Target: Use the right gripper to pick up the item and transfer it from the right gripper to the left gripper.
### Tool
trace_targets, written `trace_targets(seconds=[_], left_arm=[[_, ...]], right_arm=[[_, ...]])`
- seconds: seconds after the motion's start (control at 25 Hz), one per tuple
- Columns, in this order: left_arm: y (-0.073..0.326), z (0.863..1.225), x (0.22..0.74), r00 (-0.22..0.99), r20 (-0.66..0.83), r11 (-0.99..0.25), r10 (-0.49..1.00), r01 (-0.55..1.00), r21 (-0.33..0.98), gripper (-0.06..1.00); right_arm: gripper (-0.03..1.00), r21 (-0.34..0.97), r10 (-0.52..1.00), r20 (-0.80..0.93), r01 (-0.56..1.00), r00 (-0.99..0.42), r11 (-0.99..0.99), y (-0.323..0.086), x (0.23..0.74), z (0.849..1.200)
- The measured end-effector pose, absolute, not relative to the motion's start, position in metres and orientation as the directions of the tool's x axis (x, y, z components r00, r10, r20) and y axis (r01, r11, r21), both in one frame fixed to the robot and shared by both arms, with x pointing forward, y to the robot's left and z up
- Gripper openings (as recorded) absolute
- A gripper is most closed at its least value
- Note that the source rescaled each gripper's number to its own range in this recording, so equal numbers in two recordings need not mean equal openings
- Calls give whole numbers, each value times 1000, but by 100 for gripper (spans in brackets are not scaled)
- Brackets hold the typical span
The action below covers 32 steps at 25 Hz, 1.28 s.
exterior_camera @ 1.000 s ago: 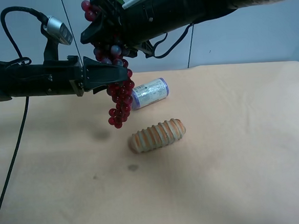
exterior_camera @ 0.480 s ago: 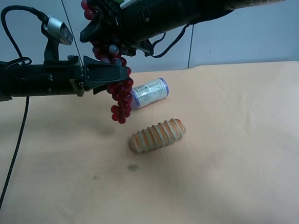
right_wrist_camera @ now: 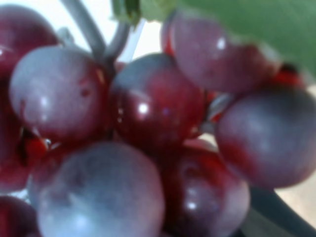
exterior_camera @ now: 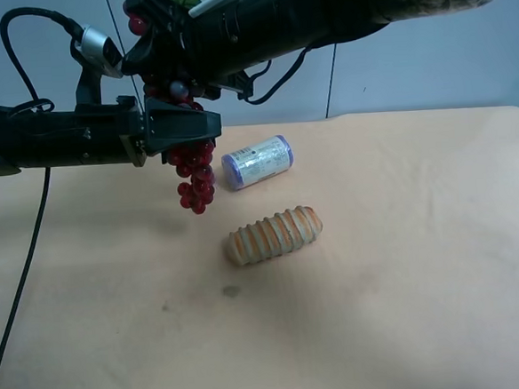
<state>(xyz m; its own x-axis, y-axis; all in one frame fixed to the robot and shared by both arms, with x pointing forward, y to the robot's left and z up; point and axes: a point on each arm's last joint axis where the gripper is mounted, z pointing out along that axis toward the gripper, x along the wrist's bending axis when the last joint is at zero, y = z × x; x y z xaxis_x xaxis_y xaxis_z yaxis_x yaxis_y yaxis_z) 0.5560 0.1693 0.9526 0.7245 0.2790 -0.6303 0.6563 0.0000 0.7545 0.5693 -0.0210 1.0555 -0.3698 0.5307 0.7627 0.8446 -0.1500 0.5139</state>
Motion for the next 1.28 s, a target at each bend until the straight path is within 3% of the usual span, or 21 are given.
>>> trace_targets(seconds=[0.16,0.24,0.32,0.44,0.48,1.2,1.28], left_arm=[[169,953,556,724,-631,3,280,657,754,98],[169,953,556,722,-632,4,280,658,753,86],[169,953,556,721,-634,4,280,659,752,63],[169,953,556,723,-634,2,274,659,752,11],[169,953,556,723,-635,3,272,659,752,3],[169,953,555,708,-654,-3,267,679,734,4],[169,952,554,709,-653,-9,267,680,734,4]], right_arm=[[1,515,531,762,844,-370,-151,-21,569,1055],[1,514,531,763,844,-370,-151,-21,569,1056],[1,515,532,762,844,-370,-151,-21,569,1055],[1,518,535,760,842,-370,-153,-21,570,1055],[1,519,535,759,841,-370,-153,-21,570,1055],[0,553,549,725,827,-417,-103,-21,568,1054],[9,562,553,711,823,-434,-76,-21,567,1052]])
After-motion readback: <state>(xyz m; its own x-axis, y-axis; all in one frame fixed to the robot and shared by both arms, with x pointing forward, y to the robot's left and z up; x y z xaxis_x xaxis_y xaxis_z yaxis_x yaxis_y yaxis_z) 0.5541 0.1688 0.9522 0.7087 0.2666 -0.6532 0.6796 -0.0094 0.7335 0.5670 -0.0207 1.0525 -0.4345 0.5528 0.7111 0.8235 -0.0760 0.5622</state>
